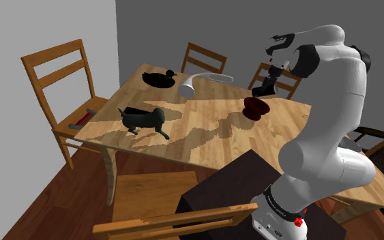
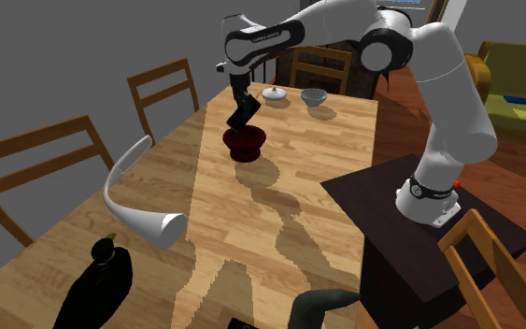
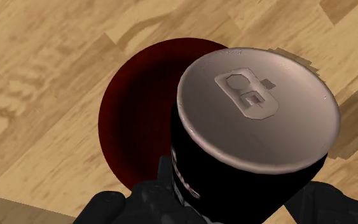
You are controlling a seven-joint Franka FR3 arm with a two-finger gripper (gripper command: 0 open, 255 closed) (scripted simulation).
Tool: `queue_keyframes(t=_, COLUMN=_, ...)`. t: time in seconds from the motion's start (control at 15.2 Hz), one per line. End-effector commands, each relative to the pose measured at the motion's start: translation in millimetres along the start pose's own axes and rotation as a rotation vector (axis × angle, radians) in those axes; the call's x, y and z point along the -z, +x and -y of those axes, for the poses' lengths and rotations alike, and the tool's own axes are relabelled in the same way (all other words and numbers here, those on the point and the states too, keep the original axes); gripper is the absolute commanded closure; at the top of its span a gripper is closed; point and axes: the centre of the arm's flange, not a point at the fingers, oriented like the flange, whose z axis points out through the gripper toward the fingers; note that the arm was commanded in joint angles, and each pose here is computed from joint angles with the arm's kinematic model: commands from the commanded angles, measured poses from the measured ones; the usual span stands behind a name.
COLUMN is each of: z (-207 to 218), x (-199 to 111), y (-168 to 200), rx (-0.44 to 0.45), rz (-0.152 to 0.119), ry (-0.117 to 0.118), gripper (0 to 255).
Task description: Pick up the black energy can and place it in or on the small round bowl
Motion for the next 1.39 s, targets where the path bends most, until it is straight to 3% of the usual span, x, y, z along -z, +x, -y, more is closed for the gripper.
queue_keyframes(t=0.0, z=-7.3, x=-3.6, y=-1.9, rx=0.002, rz=-0.001, ry=0.0, gripper=255)
queue_keyframes(t=0.86, z=-13.8, x=-73.9, y=0.6, rx=0.002, rz=-0.001, ry=0.0, gripper=255)
queue_keyframes(t=1.32, z=-13.8, x=-73.9, y=0.6, rx=0.002, rz=-0.001, ry=0.0, gripper=255)
